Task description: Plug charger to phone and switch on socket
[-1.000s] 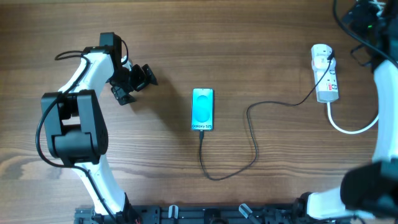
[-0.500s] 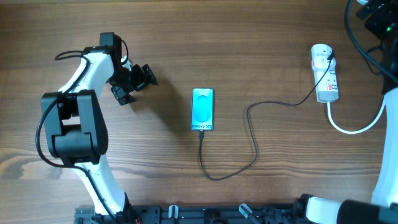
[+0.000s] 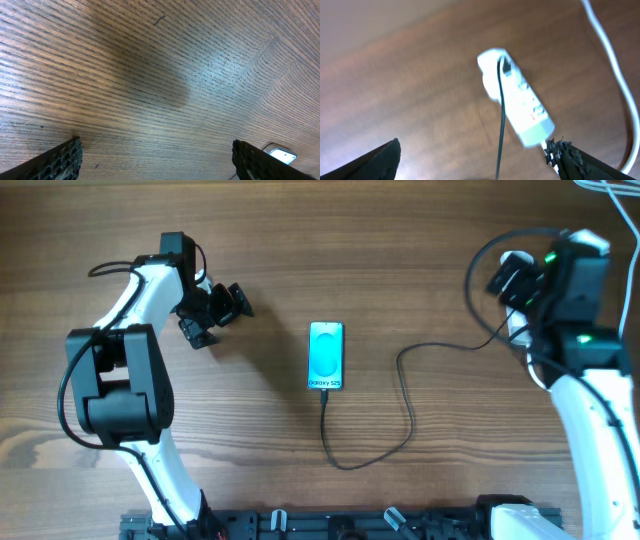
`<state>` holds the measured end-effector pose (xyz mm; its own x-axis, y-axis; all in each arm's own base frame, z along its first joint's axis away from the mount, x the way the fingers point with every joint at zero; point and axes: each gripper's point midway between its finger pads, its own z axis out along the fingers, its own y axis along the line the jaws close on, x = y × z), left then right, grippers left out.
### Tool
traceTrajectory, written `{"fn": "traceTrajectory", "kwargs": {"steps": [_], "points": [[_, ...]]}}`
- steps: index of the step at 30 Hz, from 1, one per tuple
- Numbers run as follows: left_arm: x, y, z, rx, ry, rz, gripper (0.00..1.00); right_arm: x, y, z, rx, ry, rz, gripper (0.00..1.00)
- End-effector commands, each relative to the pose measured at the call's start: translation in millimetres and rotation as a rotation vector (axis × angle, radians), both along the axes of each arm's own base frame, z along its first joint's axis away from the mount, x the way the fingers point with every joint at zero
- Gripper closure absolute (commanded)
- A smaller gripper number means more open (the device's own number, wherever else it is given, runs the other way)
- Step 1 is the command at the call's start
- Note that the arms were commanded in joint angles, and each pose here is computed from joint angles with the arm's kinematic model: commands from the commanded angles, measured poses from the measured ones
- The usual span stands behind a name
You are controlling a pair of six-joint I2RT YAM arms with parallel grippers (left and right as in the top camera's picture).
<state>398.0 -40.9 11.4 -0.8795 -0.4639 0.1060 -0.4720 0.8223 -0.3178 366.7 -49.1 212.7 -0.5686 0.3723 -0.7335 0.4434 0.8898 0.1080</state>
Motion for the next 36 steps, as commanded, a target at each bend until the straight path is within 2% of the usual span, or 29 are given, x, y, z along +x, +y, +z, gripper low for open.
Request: {"fn": "traceTrajectory", "kwargs": {"steps": [1, 9, 14, 19, 27, 36], "points": [[-9, 4, -15, 0.019, 0.041, -0.001, 0.00, -10, -3, -15, -0.034, 0.001, -0.030, 0.00], [-9, 4, -15, 0.019, 0.042, -0.001, 0.00, -40, -3, -82, -0.025, 0.094, -0.040, 0.00], [-9, 4, -15, 0.019, 0.041, -0.001, 0.00, -56, -4, -119, -0.011, 0.047, -0.059, 0.00], [-9, 4, -15, 0.019, 0.041, -0.001, 0.00, -87, -4, -155, -0.016, 0.112, -0.060, 0.00], [-9, 4, -15, 0.019, 0.042, -0.001, 0.00, -96, -7, -172, -0.007, -0.144, -0.082, 0.00], [-9, 4, -15, 0.019, 0.041, -0.001, 0.00, -113, 12, -189, 0.066, -0.156, 0.008, 0.00]]}}
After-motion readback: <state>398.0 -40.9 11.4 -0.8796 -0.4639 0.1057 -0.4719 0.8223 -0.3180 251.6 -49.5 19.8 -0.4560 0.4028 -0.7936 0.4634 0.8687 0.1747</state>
